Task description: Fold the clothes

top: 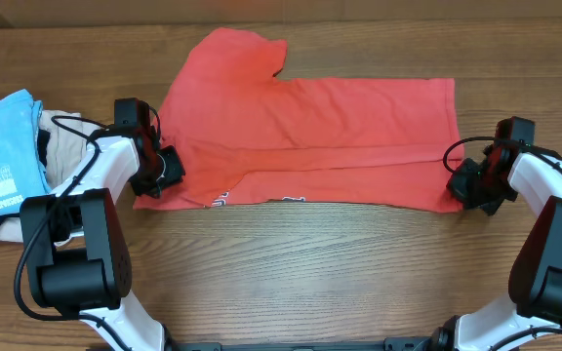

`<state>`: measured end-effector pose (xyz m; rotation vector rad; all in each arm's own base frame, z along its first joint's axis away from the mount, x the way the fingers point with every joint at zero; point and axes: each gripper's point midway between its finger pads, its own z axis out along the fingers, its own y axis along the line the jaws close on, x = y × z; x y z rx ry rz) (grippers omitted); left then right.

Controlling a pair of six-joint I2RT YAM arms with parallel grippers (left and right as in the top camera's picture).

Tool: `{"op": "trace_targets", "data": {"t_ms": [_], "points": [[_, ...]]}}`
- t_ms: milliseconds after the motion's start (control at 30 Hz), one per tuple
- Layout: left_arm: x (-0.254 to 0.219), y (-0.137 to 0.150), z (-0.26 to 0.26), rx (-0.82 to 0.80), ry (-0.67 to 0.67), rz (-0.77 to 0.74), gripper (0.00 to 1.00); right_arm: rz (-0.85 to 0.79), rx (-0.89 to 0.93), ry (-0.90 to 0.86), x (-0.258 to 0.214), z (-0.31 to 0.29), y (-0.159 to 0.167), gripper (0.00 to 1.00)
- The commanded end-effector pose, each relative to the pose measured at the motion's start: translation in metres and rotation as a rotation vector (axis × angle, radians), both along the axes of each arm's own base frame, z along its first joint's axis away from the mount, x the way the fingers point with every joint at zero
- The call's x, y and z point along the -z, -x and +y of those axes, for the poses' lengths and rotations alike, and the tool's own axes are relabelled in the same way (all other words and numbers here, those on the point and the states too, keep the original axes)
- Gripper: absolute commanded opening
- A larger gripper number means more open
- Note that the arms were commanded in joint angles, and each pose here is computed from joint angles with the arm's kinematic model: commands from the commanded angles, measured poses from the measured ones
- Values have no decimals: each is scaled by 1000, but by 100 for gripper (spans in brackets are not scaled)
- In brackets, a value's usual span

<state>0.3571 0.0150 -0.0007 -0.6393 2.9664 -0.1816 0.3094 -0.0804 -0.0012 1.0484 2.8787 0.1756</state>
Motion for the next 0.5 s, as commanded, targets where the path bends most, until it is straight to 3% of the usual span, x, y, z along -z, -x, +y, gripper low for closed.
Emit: {"op": "trace_targets", "data": {"t_ms": [0,233,467], "points": [[28,44,13,-49,-83,191,18,141,99,72,12,-12,34,4],[35,85,23,-151,-148,328,14,334,285,275,11,-38,85,4],[42,135,18,-147,-142,478,10,404,319,282,24,-31,114,4]]}}
